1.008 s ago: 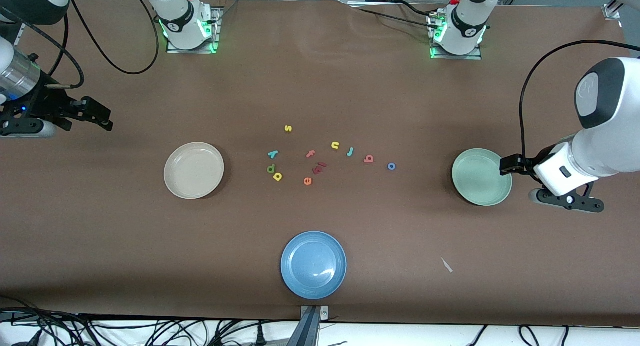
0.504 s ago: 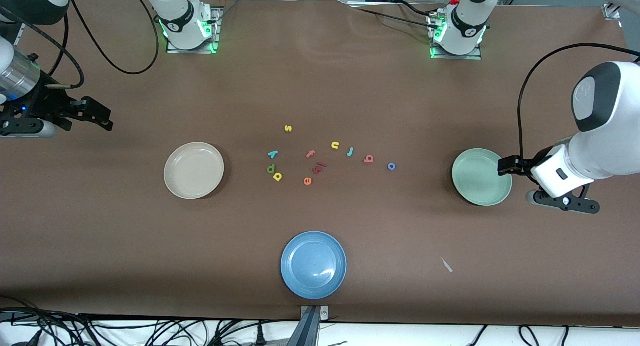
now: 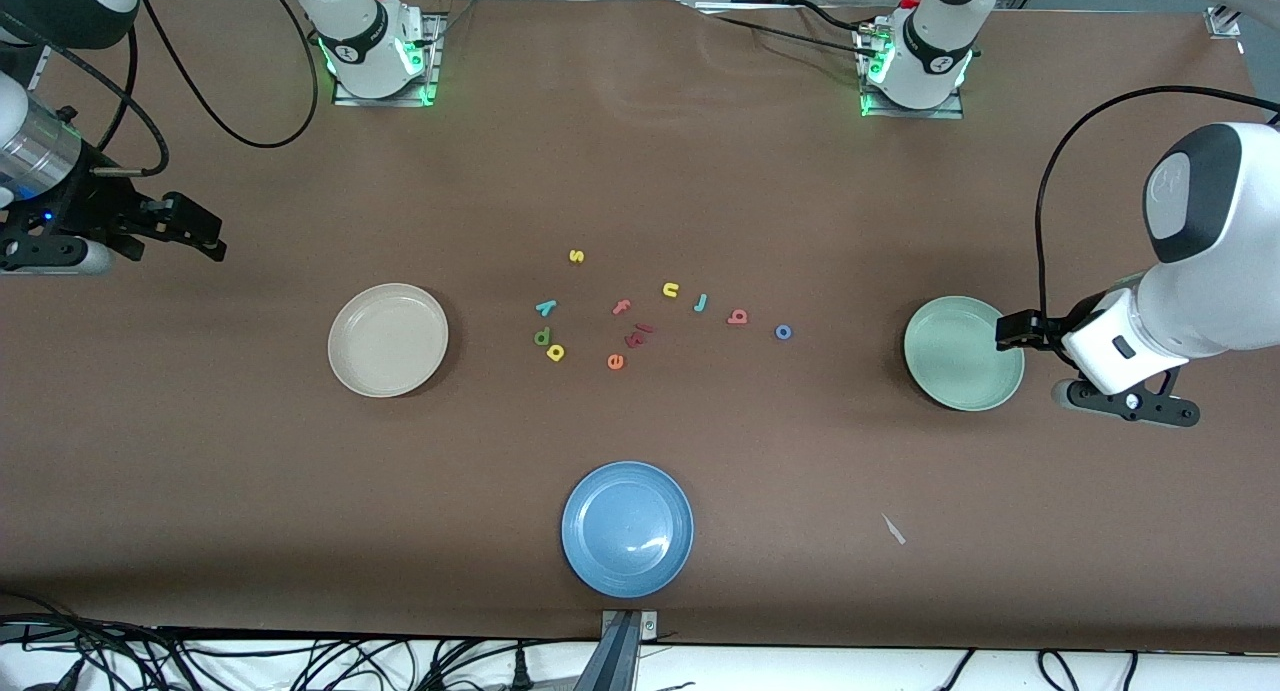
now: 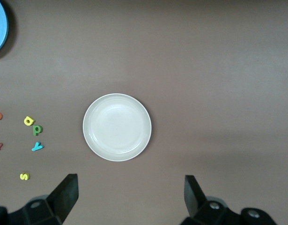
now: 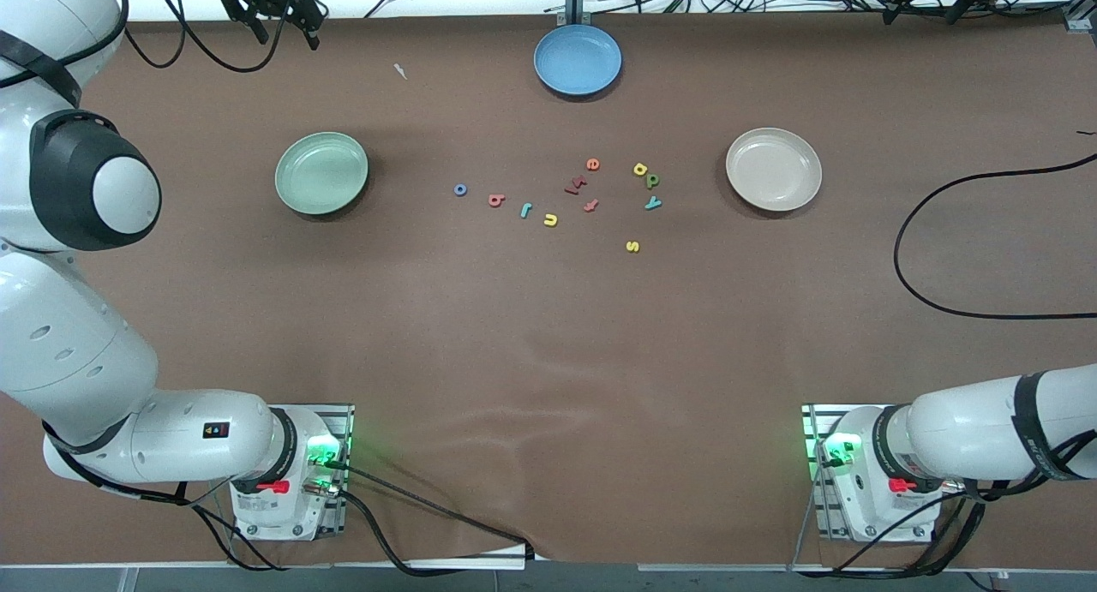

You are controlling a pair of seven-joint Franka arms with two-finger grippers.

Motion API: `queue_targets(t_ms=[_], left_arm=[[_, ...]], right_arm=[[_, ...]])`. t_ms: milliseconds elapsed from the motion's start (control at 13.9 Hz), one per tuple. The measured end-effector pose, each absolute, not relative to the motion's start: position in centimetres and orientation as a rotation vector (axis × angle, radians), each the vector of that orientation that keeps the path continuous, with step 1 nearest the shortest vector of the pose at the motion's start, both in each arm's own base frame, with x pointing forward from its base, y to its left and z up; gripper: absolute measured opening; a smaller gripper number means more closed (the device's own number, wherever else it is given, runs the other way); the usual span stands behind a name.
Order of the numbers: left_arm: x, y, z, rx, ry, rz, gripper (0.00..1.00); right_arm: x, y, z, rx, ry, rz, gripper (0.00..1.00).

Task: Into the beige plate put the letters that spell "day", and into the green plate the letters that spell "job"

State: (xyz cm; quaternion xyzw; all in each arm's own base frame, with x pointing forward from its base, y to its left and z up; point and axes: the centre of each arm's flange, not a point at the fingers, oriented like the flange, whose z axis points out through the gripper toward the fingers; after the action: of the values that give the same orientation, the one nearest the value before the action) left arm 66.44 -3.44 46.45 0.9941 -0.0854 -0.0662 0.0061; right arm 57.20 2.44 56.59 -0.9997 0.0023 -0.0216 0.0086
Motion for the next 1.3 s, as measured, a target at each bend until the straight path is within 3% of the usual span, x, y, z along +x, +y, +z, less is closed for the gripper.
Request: queue_targets(t_ms=[360, 648, 1296], left_arm=[[66.4, -3.9, 46.0, 3.108, -0.264, -0.219, 1.00], [65.3, -8.7, 41.6, 3.097, -0.184, -0.354, 1.00], [62.6, -17.3, 32.2, 3.003, 0.266, -0.392, 1.00]], right_arm=[[57.2, 2.4, 56.6, -3.124, 0.007, -0.068, 1.00], [57.5, 2.4, 55.9, -3.137, 0.003, -0.050, 1.00], [59.4, 14.4, 45.6, -3.152, -0.041, 0.152, 1.00]])
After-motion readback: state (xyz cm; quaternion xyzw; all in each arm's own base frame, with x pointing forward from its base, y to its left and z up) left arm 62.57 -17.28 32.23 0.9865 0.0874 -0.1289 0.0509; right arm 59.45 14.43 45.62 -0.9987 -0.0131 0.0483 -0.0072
